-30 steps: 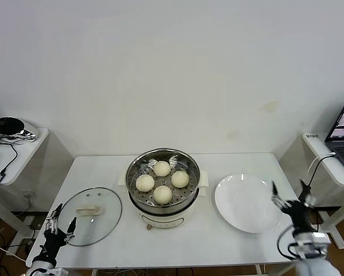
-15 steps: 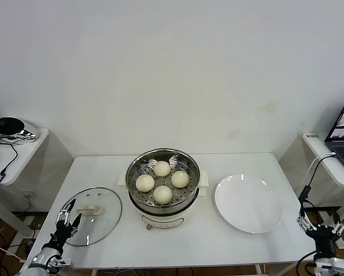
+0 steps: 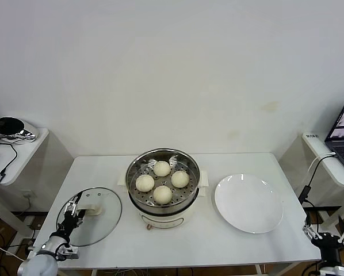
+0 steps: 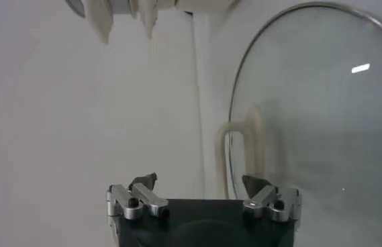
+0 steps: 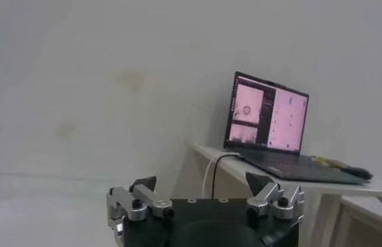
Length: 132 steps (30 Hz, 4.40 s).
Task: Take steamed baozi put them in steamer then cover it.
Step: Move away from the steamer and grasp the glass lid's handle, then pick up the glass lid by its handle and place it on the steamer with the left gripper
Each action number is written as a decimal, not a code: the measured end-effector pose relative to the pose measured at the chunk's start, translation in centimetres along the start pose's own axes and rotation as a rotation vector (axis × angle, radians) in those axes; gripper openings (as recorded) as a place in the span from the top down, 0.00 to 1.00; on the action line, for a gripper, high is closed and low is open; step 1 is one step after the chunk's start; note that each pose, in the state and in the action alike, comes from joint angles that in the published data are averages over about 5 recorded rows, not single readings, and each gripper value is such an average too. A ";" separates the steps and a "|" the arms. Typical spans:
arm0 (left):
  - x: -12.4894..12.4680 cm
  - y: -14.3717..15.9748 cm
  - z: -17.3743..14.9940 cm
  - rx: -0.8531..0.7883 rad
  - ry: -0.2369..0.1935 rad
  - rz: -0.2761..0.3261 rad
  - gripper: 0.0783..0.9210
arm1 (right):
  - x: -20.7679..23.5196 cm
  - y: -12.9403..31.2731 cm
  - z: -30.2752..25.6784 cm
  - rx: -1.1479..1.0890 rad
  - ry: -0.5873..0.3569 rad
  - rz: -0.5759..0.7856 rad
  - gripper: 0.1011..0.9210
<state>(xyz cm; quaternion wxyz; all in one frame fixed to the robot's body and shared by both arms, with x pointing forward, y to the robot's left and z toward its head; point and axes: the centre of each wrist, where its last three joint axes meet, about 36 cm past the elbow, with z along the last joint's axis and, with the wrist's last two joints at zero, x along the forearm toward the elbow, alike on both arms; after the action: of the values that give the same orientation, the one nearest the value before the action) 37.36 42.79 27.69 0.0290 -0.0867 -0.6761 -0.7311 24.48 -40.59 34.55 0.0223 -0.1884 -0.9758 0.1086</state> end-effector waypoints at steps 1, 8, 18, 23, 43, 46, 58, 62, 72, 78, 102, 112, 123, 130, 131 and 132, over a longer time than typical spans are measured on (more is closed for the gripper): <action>-0.1 0.0 0.0 0.000 0.000 0.000 0.12 | 0.0 0.0 0.1 0.001 0.001 0.000 0.12; -0.9 -0.1 0.2 0.004 -0.002 0.002 0.26 | 0.2 0.1 0.3 0.008 0.009 -0.001 0.12; -1.0 -0.9 0.4 0.041 -0.007 0.010 0.59 | 0.5 0.4 0.1 0.004 0.016 -0.010 0.12; -0.7 -0.8 0.3 0.066 -0.003 -0.007 0.77 | 0.6 0.7 -0.1 -0.001 0.019 -0.023 0.12; 3.3 7.4 1.4 0.082 0.107 -0.152 0.93 | 0.5 1.8 -1.2 0.004 0.003 -0.087 0.12; 3.5 9.9 1.4 0.072 0.122 -0.171 0.93 | 0.7 2.1 -1.3 0.006 0.003 -0.099 0.12; 2.2 17.8 -4.0 0.081 0.068 -0.193 0.93 | 1.4 4.1 -1.2 0.001 0.006 -0.141 0.12; 1.0 18.6 -7.6 0.104 0.028 -0.178 0.93 | 1.4 5.1 -1.2 -0.006 0.006 -0.152 0.12; -2.5 20.1 -16.7 0.136 -0.039 -0.147 0.93 | 1.2 7.0 -0.6 -0.001 0.018 -0.183 0.12; -4.1 20.9 -21.1 0.129 -0.066 -0.139 0.93 | 1.2 7.8 -0.1 0.005 0.027 -0.197 0.12; -6.8 20.4 -30.1 0.078 -0.073 -0.125 0.93 | 1.7 8.9 0.7 0.029 0.046 -0.226 0.12; -7.1 19.1 -30.3 0.058 -0.060 -0.113 0.93 | 1.7 8.8 0.9 0.035 0.050 -0.231 0.12; -7.1 19.1 -30.6 0.082 -0.064 -0.107 0.93 | 1.8 9.0 0.9 0.037 0.051 -0.237 0.12; -6.9 19.1 -30.7 0.087 -0.069 -0.101 0.93 | 1.8 9.1 1.0 0.037 0.051 -0.240 0.12; -6.8 19.1 -30.7 0.088 -0.070 -0.100 0.93 | 1.9 9.1 1.0 0.038 0.051 -0.241 0.12; -6.8 19.1 -30.6 0.088 -0.071 -0.100 0.93 | 1.9 9.1 1.0 0.038 0.052 -0.241 0.12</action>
<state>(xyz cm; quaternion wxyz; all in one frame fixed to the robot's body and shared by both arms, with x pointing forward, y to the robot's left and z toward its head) 44.39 10.23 43.19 -0.0275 -0.0774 -0.7117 -0.6977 25.98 -31.82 31.60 0.0640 -0.0721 -0.9882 0.1188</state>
